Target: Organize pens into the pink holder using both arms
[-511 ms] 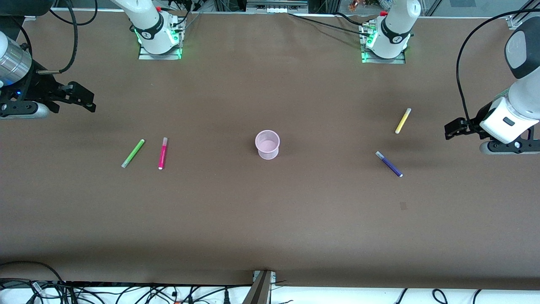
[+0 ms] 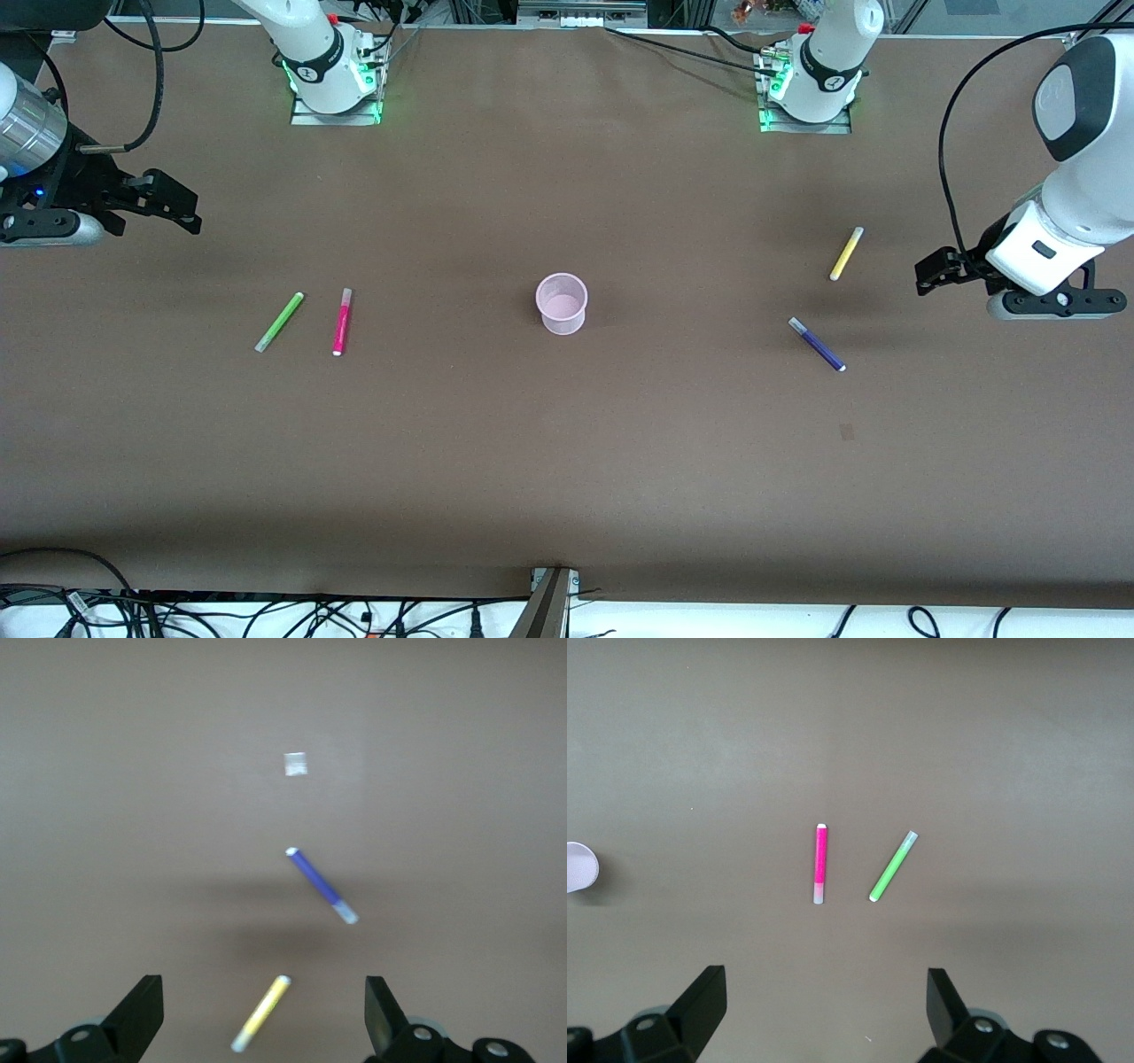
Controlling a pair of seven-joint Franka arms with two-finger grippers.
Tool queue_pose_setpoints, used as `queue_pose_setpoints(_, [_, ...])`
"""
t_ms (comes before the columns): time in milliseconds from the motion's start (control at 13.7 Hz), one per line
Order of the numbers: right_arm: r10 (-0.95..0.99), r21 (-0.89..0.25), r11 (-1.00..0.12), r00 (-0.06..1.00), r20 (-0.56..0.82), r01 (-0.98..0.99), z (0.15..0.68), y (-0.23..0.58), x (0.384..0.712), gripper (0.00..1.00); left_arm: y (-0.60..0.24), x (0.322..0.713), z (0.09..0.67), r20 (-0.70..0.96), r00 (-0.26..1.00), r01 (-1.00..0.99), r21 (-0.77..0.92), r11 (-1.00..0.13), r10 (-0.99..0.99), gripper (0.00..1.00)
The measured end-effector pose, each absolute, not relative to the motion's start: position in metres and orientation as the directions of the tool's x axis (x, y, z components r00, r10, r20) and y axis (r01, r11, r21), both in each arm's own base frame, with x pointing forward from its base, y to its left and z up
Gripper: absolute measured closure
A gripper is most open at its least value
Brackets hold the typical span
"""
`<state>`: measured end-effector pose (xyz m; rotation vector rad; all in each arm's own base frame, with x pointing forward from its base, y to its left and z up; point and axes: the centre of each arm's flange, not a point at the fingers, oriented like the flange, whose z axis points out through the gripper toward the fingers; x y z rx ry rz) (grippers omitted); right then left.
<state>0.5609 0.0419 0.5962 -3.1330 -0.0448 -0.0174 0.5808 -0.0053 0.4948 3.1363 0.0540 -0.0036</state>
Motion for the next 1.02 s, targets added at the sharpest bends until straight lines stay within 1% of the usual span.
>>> queue_pose_setpoints(657, [0.028, -0.009, -1.0, 0.999, 0.037, 0.028, 0.599, 0.042, 0.564, 0.0, -0.004, 0.577, 0.495, -0.022, 0.997, 0.071, 0.023, -0.997, 0.071, 0.0])
queue_pose_setpoints(1021, [0.028, -0.009, -1.0, 0.999, 0.042, 0.029, 0.599, 0.042, 0.564, 0.0, 0.0, 0.579, 0.478, -0.057, 0.992, 0.113, 0.02, -0.993, 0.111, 0.0])
